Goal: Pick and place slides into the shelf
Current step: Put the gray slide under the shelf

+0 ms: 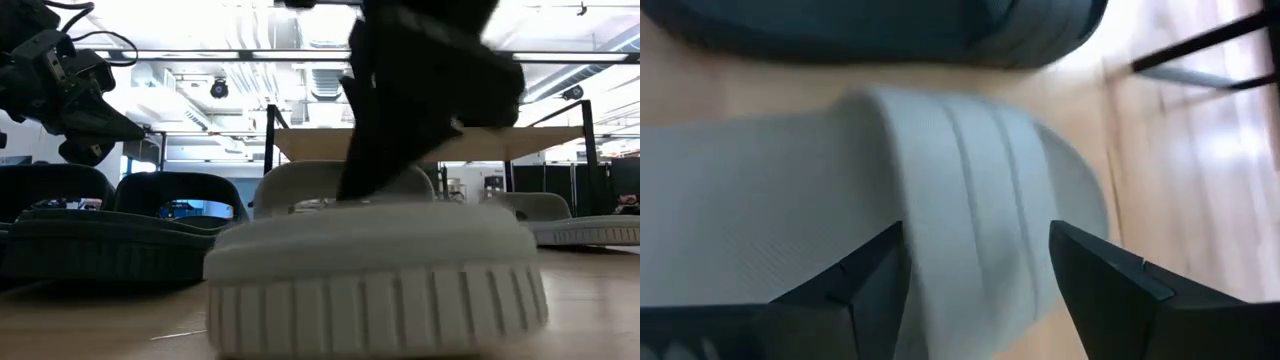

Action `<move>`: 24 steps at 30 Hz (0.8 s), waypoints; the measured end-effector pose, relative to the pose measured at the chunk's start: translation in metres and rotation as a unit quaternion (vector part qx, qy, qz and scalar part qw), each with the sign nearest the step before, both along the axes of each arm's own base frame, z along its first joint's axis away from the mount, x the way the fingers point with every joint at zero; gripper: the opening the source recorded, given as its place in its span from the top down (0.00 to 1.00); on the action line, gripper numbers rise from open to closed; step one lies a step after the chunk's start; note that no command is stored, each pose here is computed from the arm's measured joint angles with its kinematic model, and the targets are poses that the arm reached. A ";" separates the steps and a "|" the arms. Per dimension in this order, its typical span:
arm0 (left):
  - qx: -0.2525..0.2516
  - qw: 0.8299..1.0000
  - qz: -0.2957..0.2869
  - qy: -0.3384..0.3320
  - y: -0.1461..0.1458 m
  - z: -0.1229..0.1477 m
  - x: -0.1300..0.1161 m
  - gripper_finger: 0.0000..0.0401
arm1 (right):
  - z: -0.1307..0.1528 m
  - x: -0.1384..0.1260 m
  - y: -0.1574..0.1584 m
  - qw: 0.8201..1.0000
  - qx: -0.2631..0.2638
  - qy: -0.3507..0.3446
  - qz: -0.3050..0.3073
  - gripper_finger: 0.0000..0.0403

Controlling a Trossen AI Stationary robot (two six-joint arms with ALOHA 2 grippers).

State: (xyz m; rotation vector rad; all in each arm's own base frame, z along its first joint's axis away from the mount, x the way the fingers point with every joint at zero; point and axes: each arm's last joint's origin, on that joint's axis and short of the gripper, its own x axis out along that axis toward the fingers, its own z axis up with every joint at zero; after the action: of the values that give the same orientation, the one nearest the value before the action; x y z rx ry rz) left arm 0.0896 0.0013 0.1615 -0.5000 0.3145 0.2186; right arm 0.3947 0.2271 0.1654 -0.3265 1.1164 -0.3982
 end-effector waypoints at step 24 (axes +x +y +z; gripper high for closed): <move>0.000 1.000 0.000 0.000 0.000 0.000 0.000 1.00 | -0.028 -0.059 -0.063 0.959 -0.207 0.101 -0.165 0.95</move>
State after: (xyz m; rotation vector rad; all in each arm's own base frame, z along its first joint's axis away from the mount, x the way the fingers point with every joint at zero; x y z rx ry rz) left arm 0.0896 0.0013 0.1614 -0.5002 0.3149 0.2188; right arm 0.3358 0.1642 0.1376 -0.5604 1.2878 -0.9173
